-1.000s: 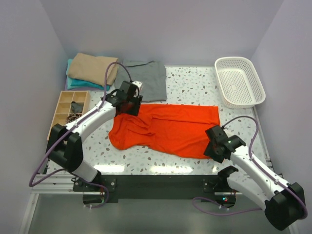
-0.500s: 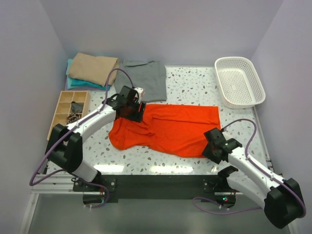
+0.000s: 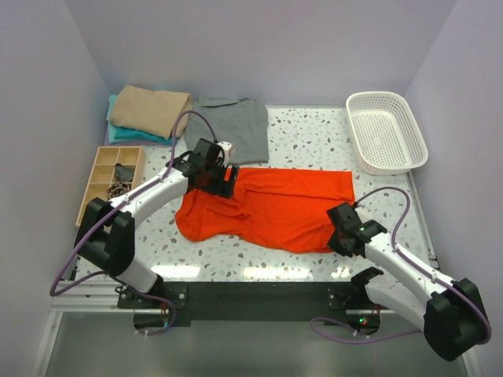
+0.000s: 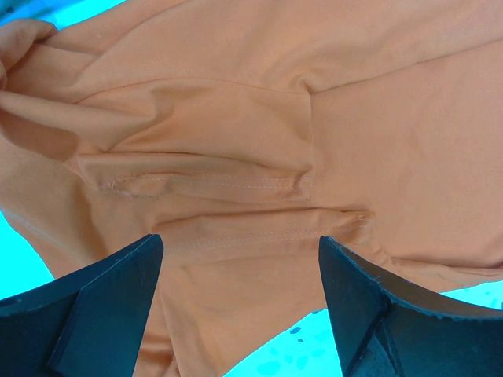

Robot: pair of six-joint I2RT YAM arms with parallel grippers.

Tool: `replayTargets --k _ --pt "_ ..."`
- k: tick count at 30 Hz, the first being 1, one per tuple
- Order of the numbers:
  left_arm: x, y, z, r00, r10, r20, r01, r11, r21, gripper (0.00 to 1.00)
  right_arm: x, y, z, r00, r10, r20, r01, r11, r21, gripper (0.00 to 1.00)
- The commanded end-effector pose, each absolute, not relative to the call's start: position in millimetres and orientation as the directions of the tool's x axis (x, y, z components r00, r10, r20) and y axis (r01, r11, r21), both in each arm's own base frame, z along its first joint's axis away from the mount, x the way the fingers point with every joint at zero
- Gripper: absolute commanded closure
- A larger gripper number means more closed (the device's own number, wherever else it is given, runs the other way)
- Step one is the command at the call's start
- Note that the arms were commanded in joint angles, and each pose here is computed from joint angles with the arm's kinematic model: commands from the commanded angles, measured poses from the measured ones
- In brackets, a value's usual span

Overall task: Fold and stack the t-shirts
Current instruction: Fold the tshirt

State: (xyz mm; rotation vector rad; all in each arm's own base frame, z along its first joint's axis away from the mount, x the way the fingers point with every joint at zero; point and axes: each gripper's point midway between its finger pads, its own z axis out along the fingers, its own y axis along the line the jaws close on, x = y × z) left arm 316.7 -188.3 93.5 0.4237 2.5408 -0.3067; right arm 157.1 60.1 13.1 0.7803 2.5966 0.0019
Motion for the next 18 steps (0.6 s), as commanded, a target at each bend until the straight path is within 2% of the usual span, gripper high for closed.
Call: replayTargets --k 1,10,18 --pt "324.3 -186.9 99.2 -0.789 0.237 -0.567 0.358 0.928 -0.109 0.15 163.7 59.3 26.7 -0.742 0.513 -0.432 0.508 0.850 0.137 1.00" --pt "317.8 -167.0 94.9 -0.797 0.275 -0.538 0.341 0.940 -0.024 0.15 195.7 48.5 77.3 -0.705 0.442 -0.554 0.482 0.872 0.084 1.00" --pt "312.5 -156.2 89.6 -0.806 0.294 -0.514 0.332 0.943 0.018 0.15 227.0 43.8 78.7 -0.730 0.340 -0.593 0.453 0.890 -0.047 0.99"
